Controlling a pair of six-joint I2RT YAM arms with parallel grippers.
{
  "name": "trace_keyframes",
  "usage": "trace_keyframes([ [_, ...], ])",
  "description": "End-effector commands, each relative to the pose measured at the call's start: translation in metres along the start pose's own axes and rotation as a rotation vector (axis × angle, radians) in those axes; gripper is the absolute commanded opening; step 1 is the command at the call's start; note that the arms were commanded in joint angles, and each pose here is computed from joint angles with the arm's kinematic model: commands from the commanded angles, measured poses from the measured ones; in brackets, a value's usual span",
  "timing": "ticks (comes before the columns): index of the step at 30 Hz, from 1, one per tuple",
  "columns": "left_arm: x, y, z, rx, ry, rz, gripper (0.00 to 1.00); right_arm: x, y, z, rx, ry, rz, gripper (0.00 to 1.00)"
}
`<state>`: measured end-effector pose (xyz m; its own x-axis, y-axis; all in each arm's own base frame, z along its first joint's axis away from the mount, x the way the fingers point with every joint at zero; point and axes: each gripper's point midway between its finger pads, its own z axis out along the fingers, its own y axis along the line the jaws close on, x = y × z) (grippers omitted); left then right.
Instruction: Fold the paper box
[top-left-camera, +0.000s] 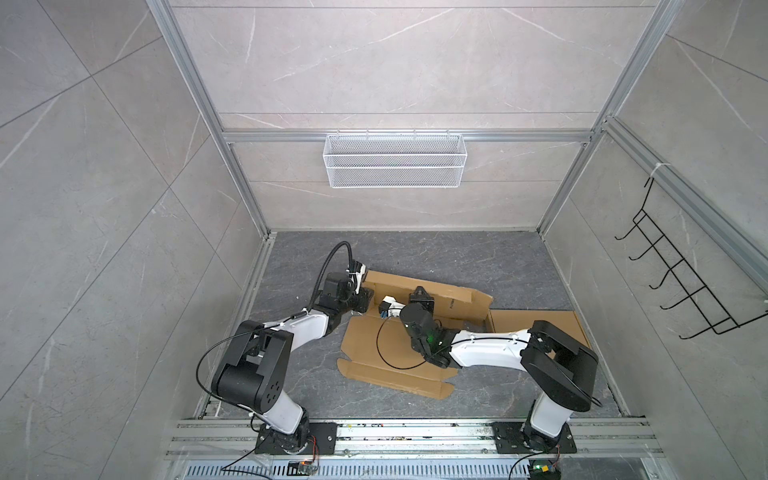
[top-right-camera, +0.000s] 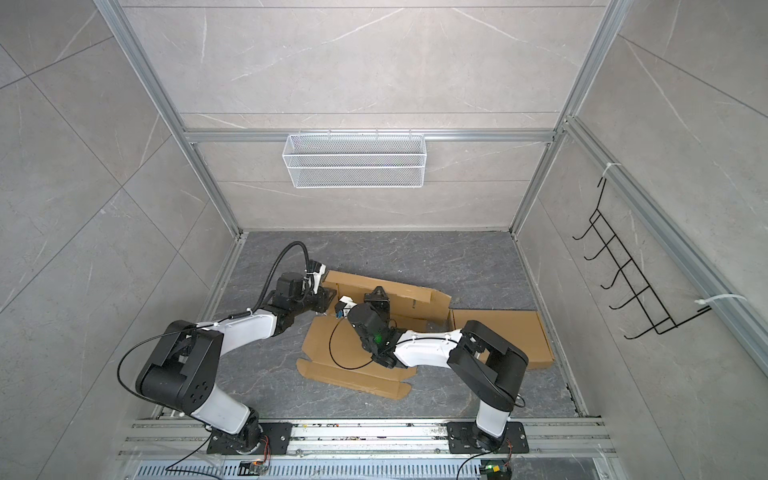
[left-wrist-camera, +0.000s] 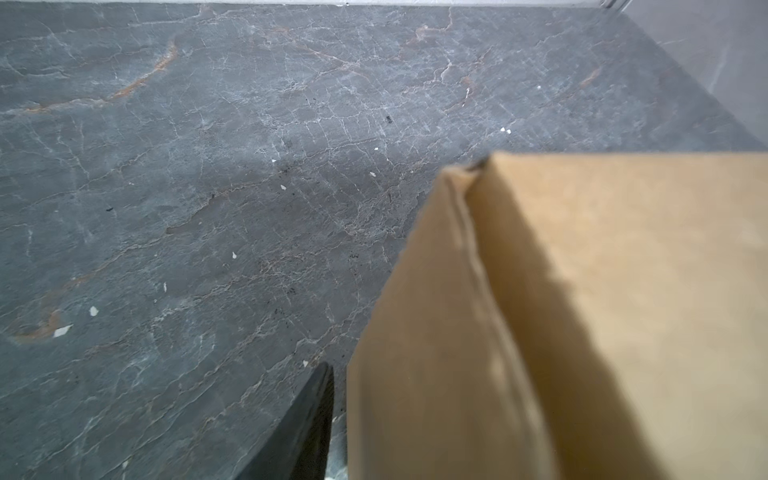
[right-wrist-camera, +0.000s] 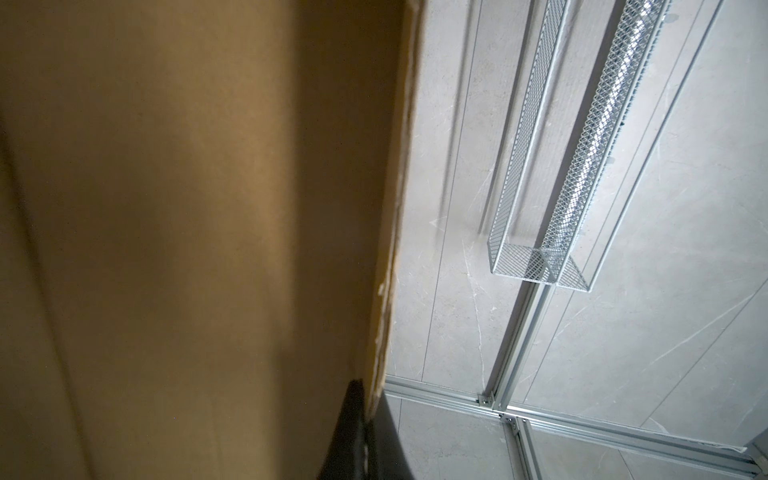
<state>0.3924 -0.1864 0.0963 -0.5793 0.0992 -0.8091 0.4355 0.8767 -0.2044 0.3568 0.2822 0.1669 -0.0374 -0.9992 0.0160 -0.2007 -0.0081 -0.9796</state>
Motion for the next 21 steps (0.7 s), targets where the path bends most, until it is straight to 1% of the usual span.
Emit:
trace_keyframes([
  [1, -0.018, 0.012, 0.001, -0.098, -0.099, -0.044, 0.34, -0.008, 0.017, -0.002, -0.062, -0.044, -0.04, 0.0],
  [4, -0.013, 0.014, 0.003, -0.145, -0.094, -0.037, 0.25, -0.008, 0.018, -0.001, -0.065, -0.04, -0.037, 0.0],
  [9, -0.008, 0.011, 0.003, -0.178, -0.103, 0.029, 0.07, -0.008, 0.013, -0.003, -0.08, -0.045, 0.006, 0.0],
  [13, -0.007, 0.011, 0.003, -0.207, -0.106, 0.083, 0.0, -0.009, 0.001, -0.008, -0.115, -0.058, 0.093, 0.0],
  [15, -0.008, 0.012, 0.002, -0.239, -0.112, 0.096, 0.0, -0.011, -0.007, -0.012, -0.139, -0.073, 0.157, 0.09],
  [16, -0.008, 0.011, 0.002, -0.242, -0.114, 0.1, 0.0, -0.011, -0.01, -0.015, -0.164, -0.084, 0.196, 0.16],
  [17, -0.008, 0.008, 0.003, -0.237, -0.114, 0.109, 0.0, -0.012, -0.011, -0.019, -0.214, -0.103, 0.245, 0.25],
  [18, -0.007, 0.008, 0.004, -0.241, -0.112, 0.12, 0.0, -0.012, -0.012, -0.023, -0.269, -0.116, 0.291, 0.31],
  [20, -0.003, 0.005, 0.006, -0.237, -0.103, 0.147, 0.0, -0.012, -0.016, -0.035, -0.389, -0.154, 0.403, 0.41],
  [21, -0.003, 0.004, 0.006, -0.239, -0.102, 0.154, 0.0, -0.014, -0.017, -0.041, -0.445, -0.179, 0.444, 0.45],
])
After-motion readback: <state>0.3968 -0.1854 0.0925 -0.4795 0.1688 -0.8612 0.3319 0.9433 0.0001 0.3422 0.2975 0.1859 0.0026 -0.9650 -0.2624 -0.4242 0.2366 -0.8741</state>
